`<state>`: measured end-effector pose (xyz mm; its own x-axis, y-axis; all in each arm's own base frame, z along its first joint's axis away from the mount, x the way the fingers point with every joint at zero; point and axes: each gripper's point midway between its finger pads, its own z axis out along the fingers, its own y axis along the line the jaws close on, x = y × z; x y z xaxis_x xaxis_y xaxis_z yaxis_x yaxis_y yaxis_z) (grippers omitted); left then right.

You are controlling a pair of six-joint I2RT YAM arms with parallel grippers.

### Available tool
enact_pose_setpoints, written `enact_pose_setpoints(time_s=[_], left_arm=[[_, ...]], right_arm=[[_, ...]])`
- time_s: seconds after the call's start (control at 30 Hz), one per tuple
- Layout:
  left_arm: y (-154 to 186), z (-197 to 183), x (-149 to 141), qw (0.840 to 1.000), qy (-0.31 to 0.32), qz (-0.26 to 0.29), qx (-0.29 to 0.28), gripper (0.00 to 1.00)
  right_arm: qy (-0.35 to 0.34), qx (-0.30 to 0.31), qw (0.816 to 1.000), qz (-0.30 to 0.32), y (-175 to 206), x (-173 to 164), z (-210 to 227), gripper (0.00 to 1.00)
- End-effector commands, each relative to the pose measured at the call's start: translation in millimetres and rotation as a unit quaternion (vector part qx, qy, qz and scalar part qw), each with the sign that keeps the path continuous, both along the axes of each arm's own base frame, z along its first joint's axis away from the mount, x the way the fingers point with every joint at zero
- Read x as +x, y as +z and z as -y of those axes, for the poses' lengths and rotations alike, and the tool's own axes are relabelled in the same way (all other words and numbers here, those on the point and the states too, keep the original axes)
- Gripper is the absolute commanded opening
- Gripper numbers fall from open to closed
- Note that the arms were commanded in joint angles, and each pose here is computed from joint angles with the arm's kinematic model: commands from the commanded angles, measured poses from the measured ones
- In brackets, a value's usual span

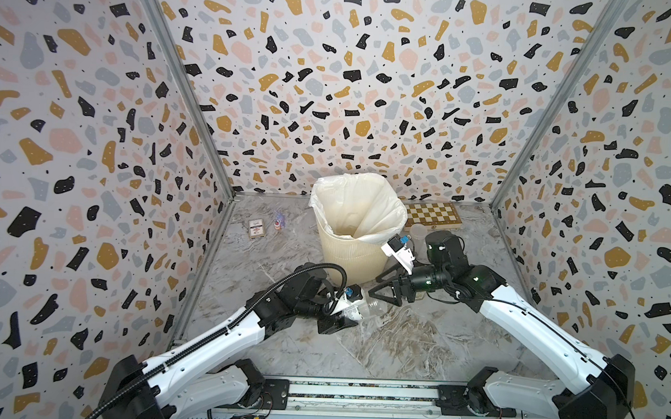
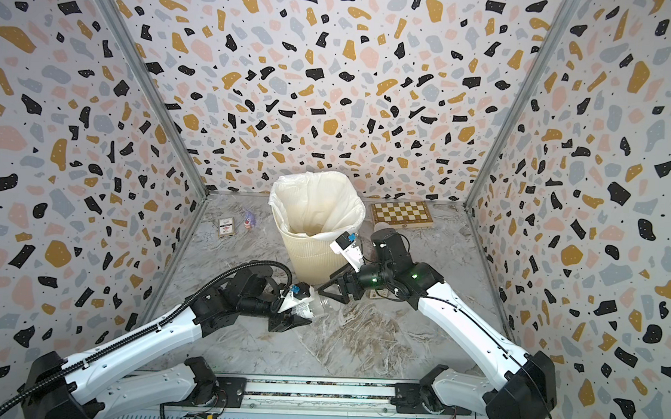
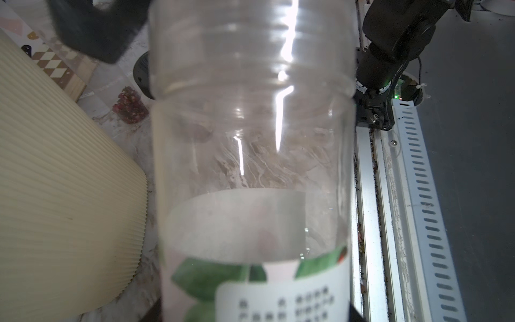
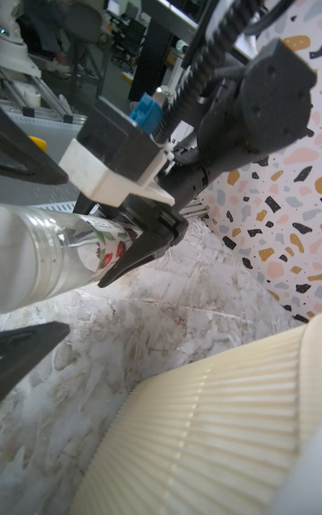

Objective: Empty the moldy dried flower tea in the jars
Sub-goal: Unscrew the lid from the jar.

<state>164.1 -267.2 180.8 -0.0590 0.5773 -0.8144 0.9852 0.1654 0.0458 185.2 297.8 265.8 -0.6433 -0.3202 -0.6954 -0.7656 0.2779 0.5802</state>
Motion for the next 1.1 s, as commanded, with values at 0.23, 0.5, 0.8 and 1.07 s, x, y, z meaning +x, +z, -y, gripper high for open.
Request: enact_pose_setpoints(time_s=[0.23, 0.5, 0.8, 1.07], left_arm=[[12, 0, 10, 0.999, 0.012, 0.047, -0.012, 0.57], [13, -1, 9, 0.999, 0.015, 0.044, -0.010, 0.56], [12, -2, 9, 0.999, 0.016, 0.041, -0.008, 0.56], [15, -2, 10, 0.999, 0.019, 0.040, -0.014, 0.56]], right_arm=[[-0.006, -0.010, 0.997, -0.072, -8, -18, -4, 0.73], [0.017, -0.001, 0.998, -0.064, -7, -23, -7, 0.59], [0.010, -0.018, 0.999, -0.043, -10, -20, -3, 0.83], [0.017, -0.033, 0.999, -0.038, -20, -28, 5, 0.79]])
